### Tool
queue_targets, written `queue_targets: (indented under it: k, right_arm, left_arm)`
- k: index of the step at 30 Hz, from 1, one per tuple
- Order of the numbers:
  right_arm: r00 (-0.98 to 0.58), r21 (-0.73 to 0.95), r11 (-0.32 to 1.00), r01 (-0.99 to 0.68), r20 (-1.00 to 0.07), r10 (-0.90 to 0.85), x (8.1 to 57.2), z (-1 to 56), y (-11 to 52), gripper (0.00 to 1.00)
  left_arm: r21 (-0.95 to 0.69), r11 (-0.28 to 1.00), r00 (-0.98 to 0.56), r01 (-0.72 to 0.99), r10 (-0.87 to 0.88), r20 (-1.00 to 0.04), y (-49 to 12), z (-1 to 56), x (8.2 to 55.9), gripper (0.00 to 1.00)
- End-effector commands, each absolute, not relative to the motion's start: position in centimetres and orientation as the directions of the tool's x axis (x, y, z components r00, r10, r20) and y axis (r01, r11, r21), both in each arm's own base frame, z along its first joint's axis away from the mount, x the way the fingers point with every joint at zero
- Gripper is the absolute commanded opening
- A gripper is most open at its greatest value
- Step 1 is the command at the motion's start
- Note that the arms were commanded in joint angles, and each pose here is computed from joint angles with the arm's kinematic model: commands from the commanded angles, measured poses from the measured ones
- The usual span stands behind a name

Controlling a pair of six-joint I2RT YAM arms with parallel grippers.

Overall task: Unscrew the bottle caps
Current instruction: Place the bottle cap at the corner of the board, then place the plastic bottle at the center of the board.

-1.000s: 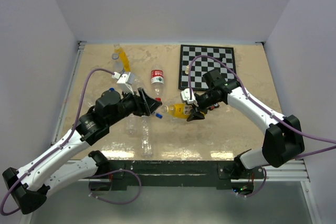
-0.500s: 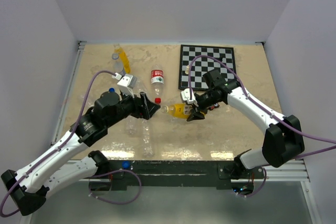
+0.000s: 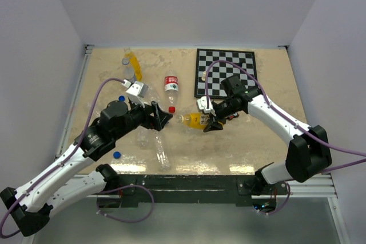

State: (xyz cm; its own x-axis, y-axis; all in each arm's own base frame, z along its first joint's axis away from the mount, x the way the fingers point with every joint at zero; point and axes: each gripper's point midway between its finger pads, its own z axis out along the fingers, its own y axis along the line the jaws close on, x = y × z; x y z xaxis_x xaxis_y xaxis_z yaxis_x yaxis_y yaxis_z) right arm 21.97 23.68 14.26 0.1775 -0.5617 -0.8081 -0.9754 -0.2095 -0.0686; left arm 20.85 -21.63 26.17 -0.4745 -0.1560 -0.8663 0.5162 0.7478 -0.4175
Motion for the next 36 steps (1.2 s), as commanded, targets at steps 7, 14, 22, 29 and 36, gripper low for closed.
queue_targets:
  k: [7, 14, 22, 29, 36]
  right_arm:
    - [0.218, -0.112, -0.233, -0.966, -0.838, -0.499, 22.2, 16.0, 24.7, 0.0]
    - [0.201, -0.09, -0.248, -0.965, -0.859, -0.471, 21.7, 16.3, 25.0, 0.0]
    - [0.125, -0.01, -0.26, -0.966, -0.893, -0.432, 21.0, 16.4, 25.8, 0.0]
    - [0.07, 0.036, -0.246, -0.969, -0.91, -0.408, 21.0, 16.5, 26.4, 0.0]
    - [0.068, 0.036, -0.245, -0.969, -0.911, -0.406, 21.0, 16.7, 26.4, 0.0]
  left_arm:
    - [-0.353, 0.704, -0.381, 0.616, -0.126, -0.916, -21.8, 28.4, 20.2, 0.93]
    - [-0.285, 0.569, -0.265, 0.771, -0.119, -0.957, -22.9, 29.9, 17.8, 0.98]
    - [-0.217, 0.505, -0.144, 0.836, -0.181, -0.973, -23.6, 30.6, 17.3, 0.99]
    - [-0.196, 0.455, -0.093, 0.869, -0.24, -0.966, -25.1, 30.4, 17.9, 0.99]
    - [-0.209, 0.423, -0.114, 0.881, -0.24, -0.964, -26.6, 29.8, 18.6, 0.98]
